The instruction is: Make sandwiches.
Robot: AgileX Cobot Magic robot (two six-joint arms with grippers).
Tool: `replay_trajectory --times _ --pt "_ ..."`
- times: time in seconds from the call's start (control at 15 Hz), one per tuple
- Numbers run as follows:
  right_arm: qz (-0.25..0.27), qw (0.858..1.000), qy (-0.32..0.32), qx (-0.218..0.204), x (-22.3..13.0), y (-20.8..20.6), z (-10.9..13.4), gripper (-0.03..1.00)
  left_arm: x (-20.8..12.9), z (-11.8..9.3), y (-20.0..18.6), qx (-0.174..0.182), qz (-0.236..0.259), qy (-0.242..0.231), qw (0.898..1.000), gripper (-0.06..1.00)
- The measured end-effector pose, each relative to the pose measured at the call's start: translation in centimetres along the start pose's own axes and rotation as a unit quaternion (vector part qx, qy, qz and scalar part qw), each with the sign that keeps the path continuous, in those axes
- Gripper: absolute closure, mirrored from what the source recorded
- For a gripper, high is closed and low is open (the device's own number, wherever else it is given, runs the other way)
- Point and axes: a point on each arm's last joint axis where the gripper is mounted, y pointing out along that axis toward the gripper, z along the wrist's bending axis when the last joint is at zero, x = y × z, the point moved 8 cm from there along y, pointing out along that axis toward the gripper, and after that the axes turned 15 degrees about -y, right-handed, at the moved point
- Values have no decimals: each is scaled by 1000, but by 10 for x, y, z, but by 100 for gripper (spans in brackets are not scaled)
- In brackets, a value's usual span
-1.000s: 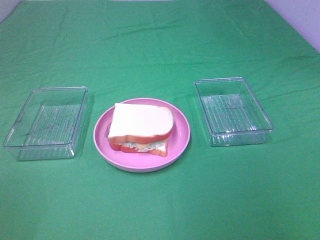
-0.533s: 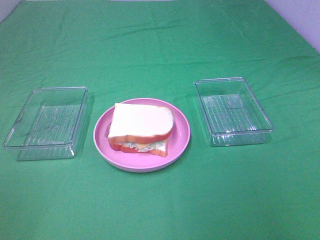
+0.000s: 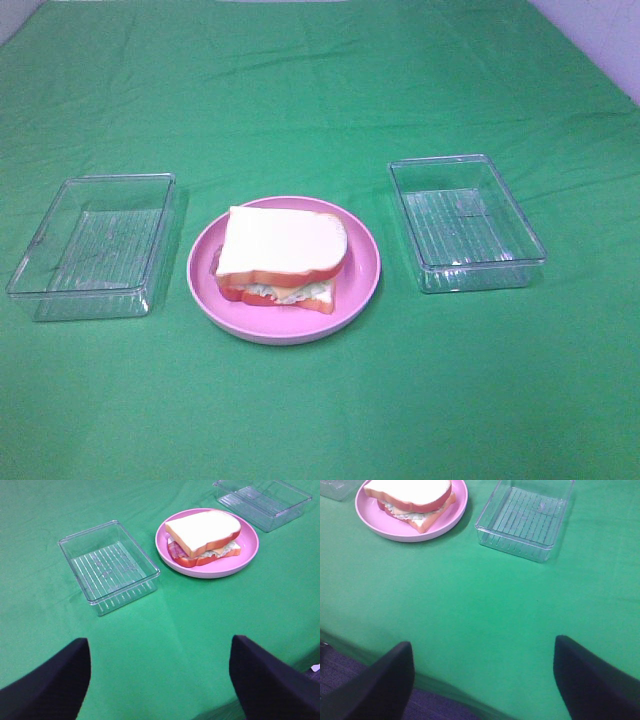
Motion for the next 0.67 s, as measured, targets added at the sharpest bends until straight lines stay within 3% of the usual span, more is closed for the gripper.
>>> replay_trajectory --times 0.33,0.67 --pt "25 991 89 -92 -5 0 -17 24 3 18 -4 120 -31 -61 990 21" --pt "39 976 145 -157 -10 -4 -28 24 3 29 -8 197 -51 -100 974 21"
